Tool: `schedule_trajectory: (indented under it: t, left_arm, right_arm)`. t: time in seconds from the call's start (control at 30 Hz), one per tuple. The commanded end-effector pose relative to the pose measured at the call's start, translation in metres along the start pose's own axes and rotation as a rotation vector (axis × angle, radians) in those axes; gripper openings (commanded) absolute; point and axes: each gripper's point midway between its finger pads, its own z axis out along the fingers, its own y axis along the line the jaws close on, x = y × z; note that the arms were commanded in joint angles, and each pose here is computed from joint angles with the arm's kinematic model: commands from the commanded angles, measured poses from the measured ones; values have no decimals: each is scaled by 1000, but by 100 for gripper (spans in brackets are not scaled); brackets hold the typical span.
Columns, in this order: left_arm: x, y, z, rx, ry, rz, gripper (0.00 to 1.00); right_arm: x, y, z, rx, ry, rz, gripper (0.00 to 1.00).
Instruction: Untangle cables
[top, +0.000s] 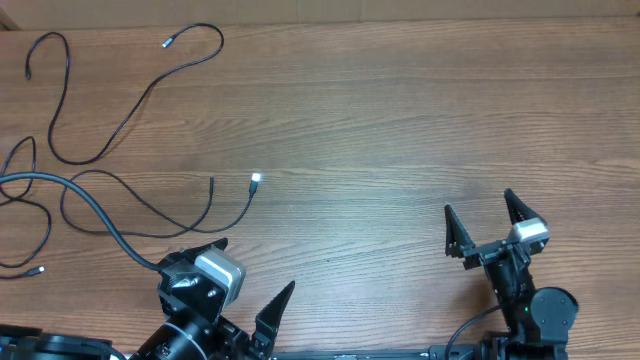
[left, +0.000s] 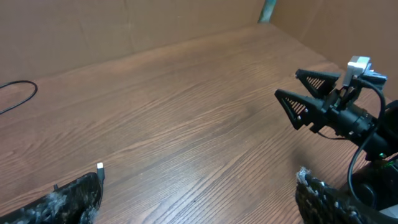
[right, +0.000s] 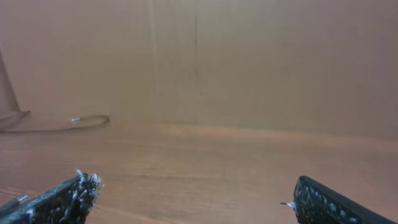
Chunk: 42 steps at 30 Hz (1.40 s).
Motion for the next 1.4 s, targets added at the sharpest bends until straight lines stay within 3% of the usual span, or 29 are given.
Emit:
schedule_trajectory:
  t: [0.0, 1.37]
  left_arm:
    - [-5, 3, -3, -2, -13, -6, 100]
    - [-5, 3, -3, -2, -13, -6, 100]
  right_arm:
    - [21, -9, -1, 50, 68, 28, 100]
    - [20, -17, -1, 98, 66, -10, 100]
